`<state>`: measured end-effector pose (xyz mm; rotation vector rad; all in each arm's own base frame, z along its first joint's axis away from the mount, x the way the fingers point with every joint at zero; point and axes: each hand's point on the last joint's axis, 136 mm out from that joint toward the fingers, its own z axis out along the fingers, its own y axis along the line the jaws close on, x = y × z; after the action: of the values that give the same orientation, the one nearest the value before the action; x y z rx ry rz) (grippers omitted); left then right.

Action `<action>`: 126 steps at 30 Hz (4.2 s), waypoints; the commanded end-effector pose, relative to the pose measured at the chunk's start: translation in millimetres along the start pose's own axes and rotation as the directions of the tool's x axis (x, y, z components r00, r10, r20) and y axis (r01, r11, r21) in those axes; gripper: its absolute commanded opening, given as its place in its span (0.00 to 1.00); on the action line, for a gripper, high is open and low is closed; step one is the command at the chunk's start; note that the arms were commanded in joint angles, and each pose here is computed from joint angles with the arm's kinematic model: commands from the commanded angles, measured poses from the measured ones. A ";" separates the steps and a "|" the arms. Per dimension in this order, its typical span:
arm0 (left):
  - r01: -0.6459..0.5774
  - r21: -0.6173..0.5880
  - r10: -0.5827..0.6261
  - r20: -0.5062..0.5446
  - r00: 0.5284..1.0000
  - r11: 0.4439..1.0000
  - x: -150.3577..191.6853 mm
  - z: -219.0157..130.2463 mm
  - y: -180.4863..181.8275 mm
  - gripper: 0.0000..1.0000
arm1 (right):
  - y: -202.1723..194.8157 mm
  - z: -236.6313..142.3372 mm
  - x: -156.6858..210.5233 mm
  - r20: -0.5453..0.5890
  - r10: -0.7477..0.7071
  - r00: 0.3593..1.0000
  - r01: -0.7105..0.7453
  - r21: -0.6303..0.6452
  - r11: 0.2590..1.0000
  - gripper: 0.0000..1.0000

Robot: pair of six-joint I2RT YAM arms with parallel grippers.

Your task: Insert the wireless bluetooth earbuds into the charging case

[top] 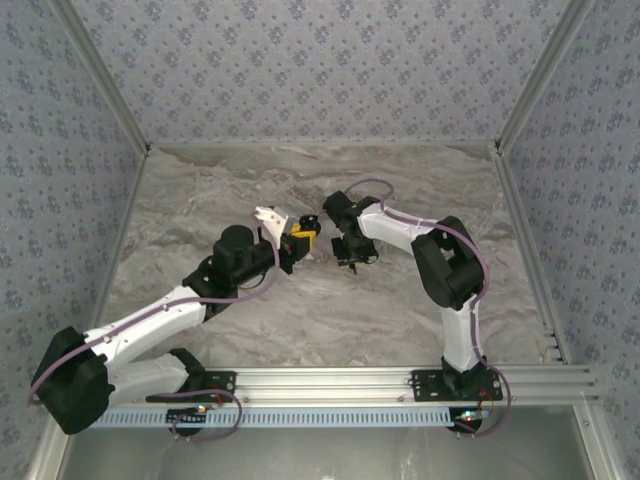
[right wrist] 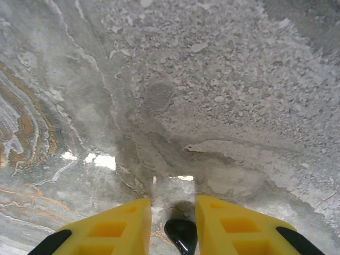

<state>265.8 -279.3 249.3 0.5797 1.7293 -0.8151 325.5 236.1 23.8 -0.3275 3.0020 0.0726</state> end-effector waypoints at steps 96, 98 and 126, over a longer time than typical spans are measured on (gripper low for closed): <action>0.136 -0.074 -0.147 -0.168 0.975 0.988 63.9 51.8 21.5 0.15 | -15.7 -98.6 -15.3 0.349 0.124 0.929 -0.010 -0.310 0.951 0.20; 0.128 -0.051 -0.135 -0.163 0.977 0.990 65.0 55.1 18.8 0.16 | -13.0 -108.7 -17.3 0.373 0.122 0.920 0.008 -0.328 0.945 0.21; 0.058 0.190 -0.055 -0.023 0.998 0.980 66.1 87.2 -8.7 0.17 | 11.0 -207.1 -31.0 0.611 0.074 0.788 0.219 -0.391 0.894 0.21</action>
<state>289.2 -341.3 148.5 0.6891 1.7666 -0.9718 330.9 232.5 208.3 -0.3233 2.3599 0.6915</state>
